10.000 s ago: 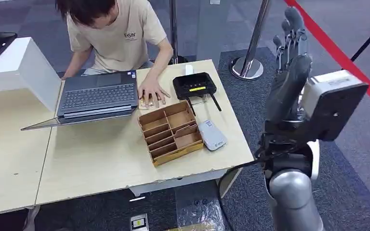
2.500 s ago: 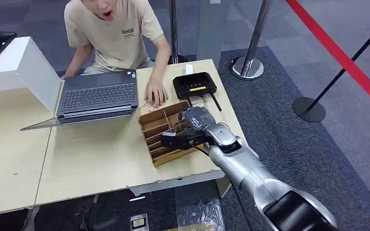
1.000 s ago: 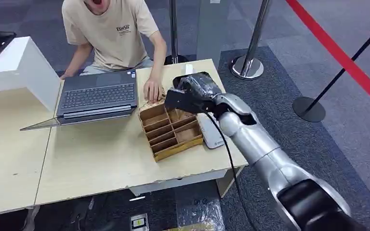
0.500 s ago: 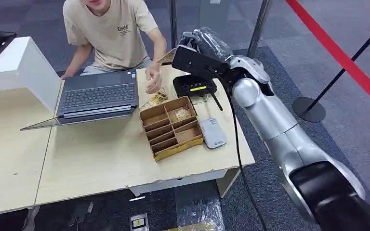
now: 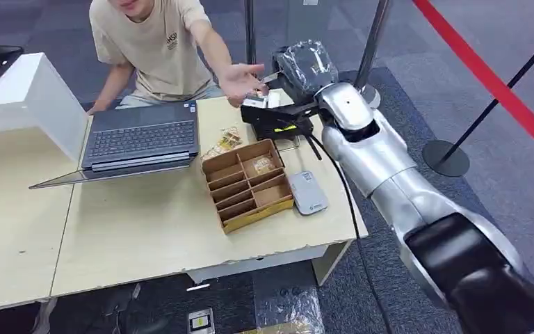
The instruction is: Pass the card to the sensor for recognition and then transmit it.
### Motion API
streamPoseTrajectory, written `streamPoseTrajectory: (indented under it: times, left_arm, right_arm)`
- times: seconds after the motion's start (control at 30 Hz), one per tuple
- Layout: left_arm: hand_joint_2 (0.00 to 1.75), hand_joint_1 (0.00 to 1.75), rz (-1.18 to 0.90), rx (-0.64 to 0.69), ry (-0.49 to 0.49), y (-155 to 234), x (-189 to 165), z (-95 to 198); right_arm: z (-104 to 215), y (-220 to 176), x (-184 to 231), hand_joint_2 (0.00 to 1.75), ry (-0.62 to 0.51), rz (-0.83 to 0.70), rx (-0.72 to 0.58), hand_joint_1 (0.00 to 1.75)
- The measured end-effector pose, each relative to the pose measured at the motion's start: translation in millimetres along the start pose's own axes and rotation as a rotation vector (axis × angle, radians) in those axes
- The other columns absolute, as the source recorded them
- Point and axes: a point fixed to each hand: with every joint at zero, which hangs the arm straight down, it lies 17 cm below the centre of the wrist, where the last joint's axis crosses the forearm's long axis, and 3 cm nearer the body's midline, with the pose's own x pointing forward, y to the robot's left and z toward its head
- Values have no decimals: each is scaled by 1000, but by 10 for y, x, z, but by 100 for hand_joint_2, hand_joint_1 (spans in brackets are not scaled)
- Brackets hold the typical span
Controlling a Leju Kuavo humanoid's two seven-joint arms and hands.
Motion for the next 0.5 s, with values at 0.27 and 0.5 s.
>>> streamPoseTrajectory:
  times: [0.27,0.5]
  left_arm:
    - [175,0,-6,-8,-6,-42,42,-1]
    - [175,0,-1,-14,-12,-53,47,2]
  right_arm:
    - [153,333,-166,0,21,69,60,0]
    - [351,702,-182,0,39,-39,171,0]
